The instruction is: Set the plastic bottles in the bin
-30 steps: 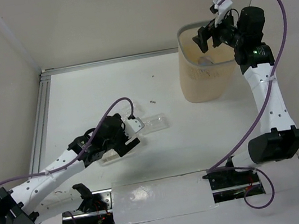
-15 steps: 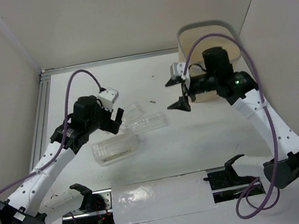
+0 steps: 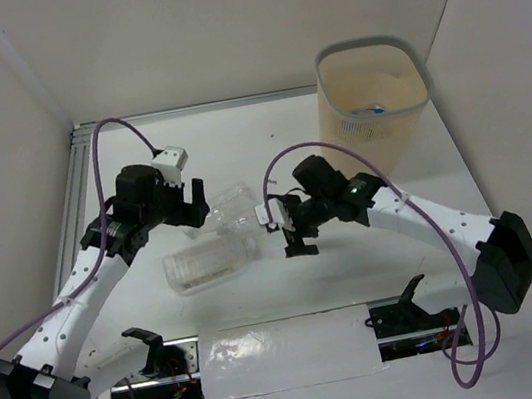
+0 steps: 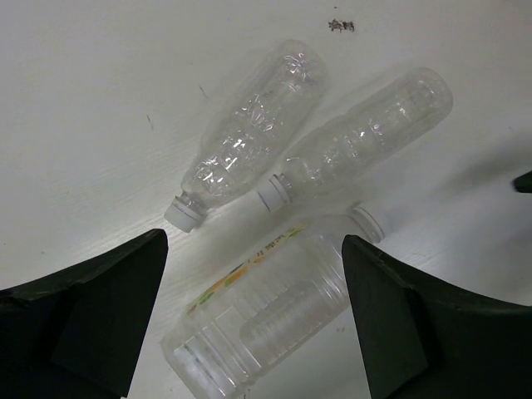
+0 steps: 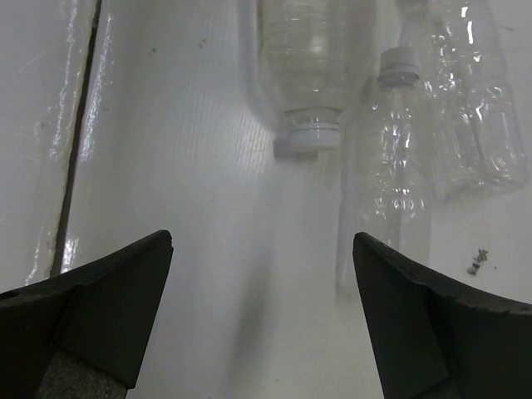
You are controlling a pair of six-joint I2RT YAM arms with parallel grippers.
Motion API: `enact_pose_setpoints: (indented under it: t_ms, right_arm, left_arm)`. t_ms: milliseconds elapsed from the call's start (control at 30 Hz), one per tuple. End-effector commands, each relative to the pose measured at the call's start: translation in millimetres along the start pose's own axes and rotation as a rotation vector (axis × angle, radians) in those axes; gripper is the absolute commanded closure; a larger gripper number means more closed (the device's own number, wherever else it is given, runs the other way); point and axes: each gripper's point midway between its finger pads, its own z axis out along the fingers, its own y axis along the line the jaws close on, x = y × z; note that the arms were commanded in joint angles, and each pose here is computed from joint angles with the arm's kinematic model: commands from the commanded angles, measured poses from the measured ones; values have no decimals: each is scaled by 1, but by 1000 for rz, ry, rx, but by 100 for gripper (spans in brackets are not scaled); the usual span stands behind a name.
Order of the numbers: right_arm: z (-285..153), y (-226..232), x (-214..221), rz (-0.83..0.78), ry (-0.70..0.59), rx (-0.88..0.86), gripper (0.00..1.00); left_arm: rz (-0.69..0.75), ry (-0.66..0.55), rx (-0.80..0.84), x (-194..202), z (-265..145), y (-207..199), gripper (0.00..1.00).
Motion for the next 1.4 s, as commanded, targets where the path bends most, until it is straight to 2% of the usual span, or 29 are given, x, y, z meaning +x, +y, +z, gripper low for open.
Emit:
enact_pose_setpoints:
  t_ms: [0,167,267,633,1100,1367]
  right_arm:
    - [26,-26,1,-79,20,105,3]
    - [58,-28,8,-60,59,93,3]
    - [75,-33,22,-35,100,97,2]
    - [121,-24,26,-40,118,19,5]
    - [144,-57,31,-10,152,80,4]
    - [151,-59,26,-8,110,54,2]
  left_arm:
    - [-51,-87,20,-13,-20,-6,1]
    - [-69,-134,25,-13,-36,-9,1]
    - [-91,-123,26,-6,-35,-9,1]
    - [-117,-148,21,0,-43,-9,1]
    - [-111,-133,-1,13,-47,-4,1]
    - [-118,-127,-28,17,-46,2,1]
